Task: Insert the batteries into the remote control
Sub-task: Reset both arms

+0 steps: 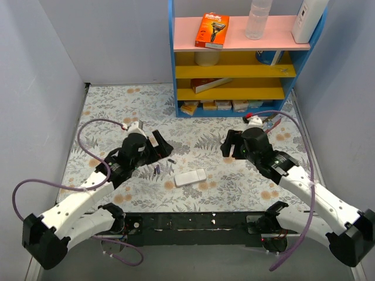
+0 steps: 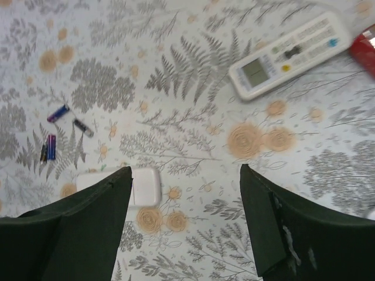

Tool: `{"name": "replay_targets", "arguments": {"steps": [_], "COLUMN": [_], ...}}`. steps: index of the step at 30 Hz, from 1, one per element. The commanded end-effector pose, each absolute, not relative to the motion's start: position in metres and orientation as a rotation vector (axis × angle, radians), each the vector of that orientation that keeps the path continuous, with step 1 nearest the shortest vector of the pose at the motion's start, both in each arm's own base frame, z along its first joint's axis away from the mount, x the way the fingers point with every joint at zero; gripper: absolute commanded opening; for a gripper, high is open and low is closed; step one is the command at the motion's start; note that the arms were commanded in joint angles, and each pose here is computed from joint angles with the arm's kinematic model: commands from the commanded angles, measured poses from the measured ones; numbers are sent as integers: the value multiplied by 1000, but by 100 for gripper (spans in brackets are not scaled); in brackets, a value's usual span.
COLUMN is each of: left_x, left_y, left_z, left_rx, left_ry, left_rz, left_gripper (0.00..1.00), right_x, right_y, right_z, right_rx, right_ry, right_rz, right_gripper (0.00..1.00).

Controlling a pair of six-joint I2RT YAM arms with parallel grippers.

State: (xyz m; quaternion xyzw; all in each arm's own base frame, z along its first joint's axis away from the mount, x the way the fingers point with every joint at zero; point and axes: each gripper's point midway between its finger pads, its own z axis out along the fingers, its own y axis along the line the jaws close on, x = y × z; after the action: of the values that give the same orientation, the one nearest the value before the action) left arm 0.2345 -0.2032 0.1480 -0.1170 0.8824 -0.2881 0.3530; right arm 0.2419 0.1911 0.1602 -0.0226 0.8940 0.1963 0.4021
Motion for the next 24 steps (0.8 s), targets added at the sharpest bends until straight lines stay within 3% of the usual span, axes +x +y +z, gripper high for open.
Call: {"name": "replay_targets", "arguments": {"steps": [1, 13, 24], "left_x": [262, 225, 197], "left_y": [-139, -20, 17], "left_z": [223, 400, 447], "left_rx": [-421, -476, -506], "left_ry": [2017, 1392, 1219], "left_rz": [-499, -250, -189], "left_gripper": [98, 98, 98], "right_x": [262, 236, 235], "right_y": [129, 39, 32], "right_z": [217, 353, 371], "right_rx": [87, 329, 313], "right_ry": [2038, 1570, 1517], "right_rz": [253, 133, 106], "right_gripper": [84, 89, 89]}}
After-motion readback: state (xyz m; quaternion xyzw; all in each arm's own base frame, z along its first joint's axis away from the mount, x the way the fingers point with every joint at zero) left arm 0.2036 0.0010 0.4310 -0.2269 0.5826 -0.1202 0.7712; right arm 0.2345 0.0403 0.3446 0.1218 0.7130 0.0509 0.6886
